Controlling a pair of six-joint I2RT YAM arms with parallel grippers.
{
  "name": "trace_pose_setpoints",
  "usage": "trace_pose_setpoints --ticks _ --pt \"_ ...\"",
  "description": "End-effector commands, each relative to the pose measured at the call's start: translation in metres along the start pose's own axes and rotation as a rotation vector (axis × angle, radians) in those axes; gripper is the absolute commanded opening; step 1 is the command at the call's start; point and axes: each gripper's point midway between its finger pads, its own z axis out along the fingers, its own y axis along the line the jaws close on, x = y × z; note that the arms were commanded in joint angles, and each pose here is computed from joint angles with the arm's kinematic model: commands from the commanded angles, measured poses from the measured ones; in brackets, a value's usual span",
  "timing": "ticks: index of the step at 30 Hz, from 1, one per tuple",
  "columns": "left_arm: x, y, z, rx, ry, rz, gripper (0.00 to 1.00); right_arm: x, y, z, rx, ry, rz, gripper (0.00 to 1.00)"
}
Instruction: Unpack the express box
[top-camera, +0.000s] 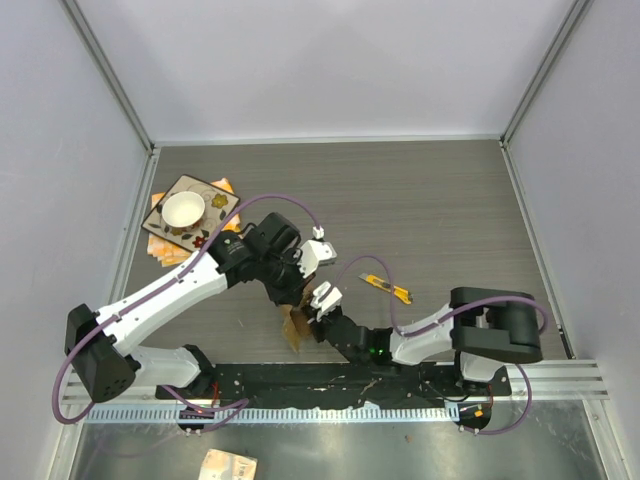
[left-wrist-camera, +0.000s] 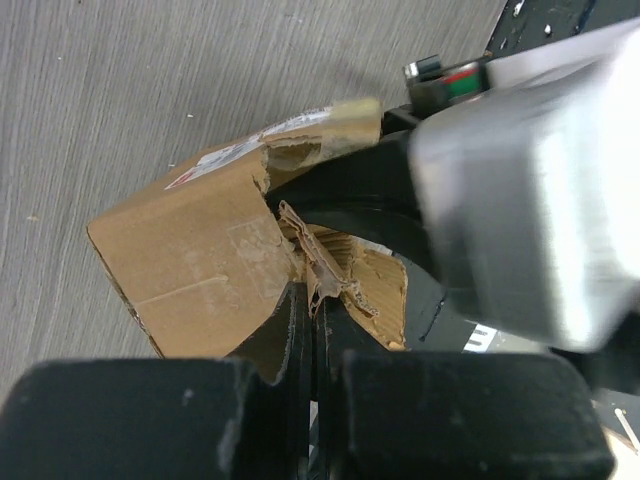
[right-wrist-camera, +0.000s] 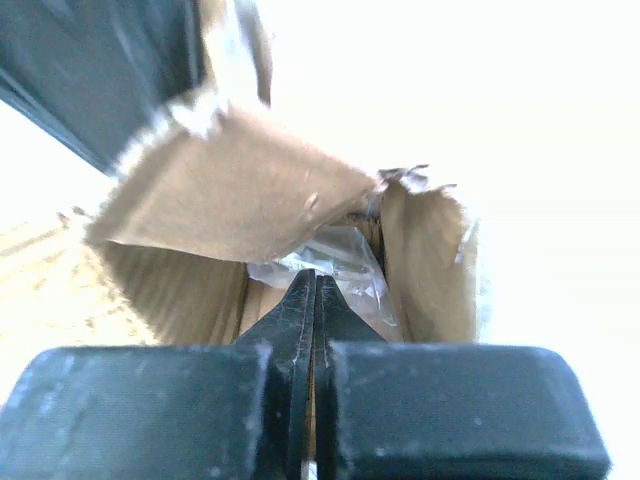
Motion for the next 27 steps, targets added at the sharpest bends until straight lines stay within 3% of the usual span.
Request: trace_pose_setpoints --ticks 1,10,12,14,18,27 --pt "-0.014 0.007 0.000 -0.037 -0.035 0.009 0.00 -0.028 0.001 -0.013 -0.018 -0.058 0.078 0.01" --pt "-0.013 0.012 0.003 -0.058 -0.025 -0.001 0.00 -0.027 0.001 -0.028 -0.035 -0.035 0.066 0.02" --pt "-0.016 0.008 0.001 -0.035 -0.034 0.001 0.00 -0.019 0.001 -0.025 -0.030 -0.020 0.026 0.20" --pt "-0.018 0.005 -0.001 -0.025 -0.039 0.003 0.00 -0.018 0.002 -0.021 -0.023 -0.025 0.006 0.25" --pt "-0.018 -0.001 -0.003 0.005 -0.045 0.006 0.00 -0.020 -0.002 -0.012 0.032 -0.053 -0.026 0.45" --pt "-0.017 -0.009 -0.004 0.053 -0.047 0.012 0.00 -0.023 -0.009 -0.001 0.107 -0.109 -0.064 0.48"
